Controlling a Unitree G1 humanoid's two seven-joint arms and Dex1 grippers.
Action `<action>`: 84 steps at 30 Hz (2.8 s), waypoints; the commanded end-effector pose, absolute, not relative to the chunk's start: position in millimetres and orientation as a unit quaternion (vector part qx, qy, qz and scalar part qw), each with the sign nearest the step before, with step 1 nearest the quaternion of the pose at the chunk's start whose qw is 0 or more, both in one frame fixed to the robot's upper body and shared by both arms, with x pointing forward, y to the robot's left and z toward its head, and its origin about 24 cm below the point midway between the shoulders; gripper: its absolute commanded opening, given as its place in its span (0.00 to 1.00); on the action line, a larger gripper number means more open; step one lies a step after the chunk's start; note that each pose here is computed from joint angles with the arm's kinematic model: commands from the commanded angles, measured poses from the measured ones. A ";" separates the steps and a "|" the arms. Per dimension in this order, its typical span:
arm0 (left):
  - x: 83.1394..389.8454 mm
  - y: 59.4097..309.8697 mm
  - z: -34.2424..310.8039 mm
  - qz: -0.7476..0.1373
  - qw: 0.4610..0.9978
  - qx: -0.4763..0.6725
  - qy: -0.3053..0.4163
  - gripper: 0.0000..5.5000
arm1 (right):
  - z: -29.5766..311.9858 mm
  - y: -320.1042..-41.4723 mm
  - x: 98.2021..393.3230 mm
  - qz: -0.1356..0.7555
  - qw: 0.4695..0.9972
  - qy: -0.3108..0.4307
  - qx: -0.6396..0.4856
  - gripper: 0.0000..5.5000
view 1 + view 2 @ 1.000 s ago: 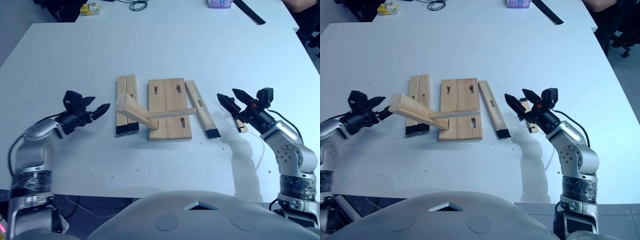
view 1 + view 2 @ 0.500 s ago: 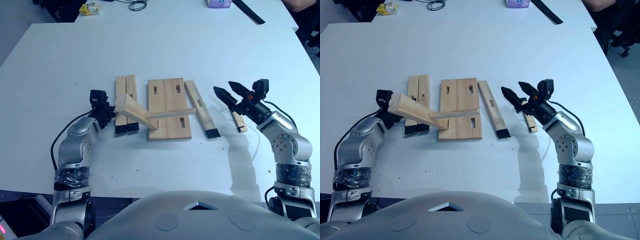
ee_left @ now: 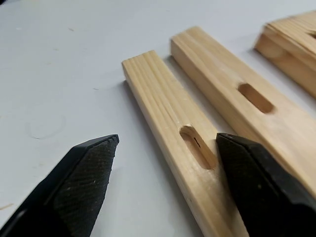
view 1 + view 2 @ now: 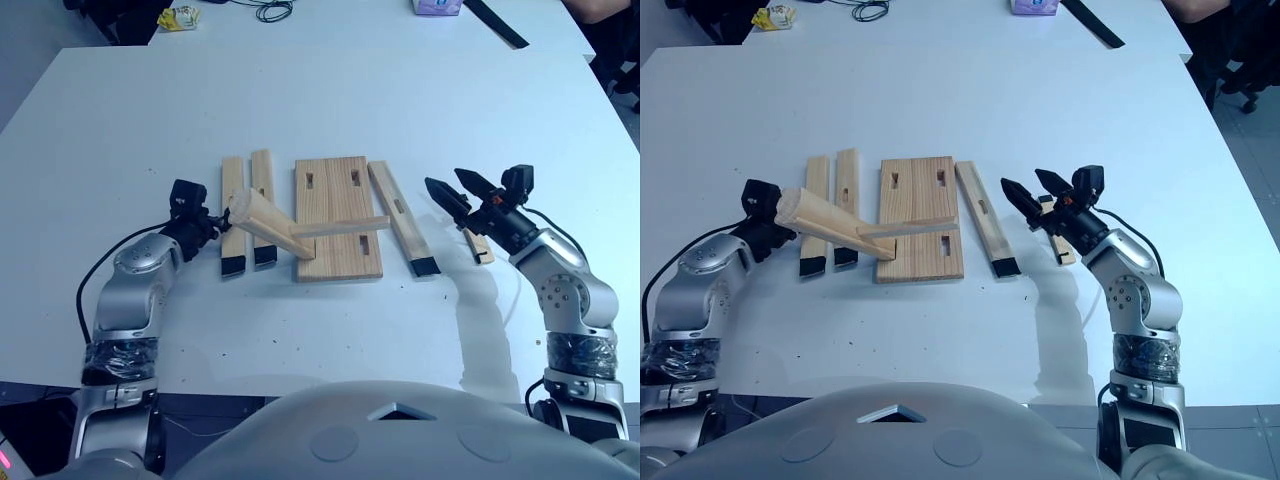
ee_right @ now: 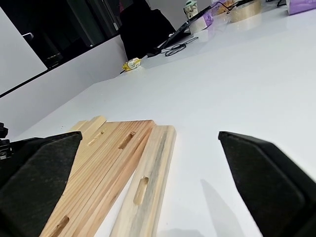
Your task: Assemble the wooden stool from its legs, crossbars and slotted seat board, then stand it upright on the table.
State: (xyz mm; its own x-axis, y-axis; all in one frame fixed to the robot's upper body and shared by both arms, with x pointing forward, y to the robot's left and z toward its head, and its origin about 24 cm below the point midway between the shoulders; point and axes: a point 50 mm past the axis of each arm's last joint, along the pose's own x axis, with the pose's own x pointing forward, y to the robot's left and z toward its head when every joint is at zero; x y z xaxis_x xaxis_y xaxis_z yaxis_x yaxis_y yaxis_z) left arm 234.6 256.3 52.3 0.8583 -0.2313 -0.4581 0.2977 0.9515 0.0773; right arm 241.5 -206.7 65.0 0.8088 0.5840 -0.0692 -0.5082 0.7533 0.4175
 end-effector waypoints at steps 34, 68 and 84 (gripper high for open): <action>215.0 229.0 55.5 0.051 0.942 0.000 0.333 0.67 | 64.5 -205.7 231.1 0.277 0.936 0.094 0.195 0.93; 287.8 279.2 155.1 0.039 0.983 -0.177 0.041 0.37 | 106.0 -205.3 261.0 0.262 0.943 0.010 0.208 0.93; 282.9 231.5 199.2 -0.450 0.873 -0.158 -0.103 0.37 | 234.8 -110.4 315.3 0.538 0.826 -0.061 0.157 0.93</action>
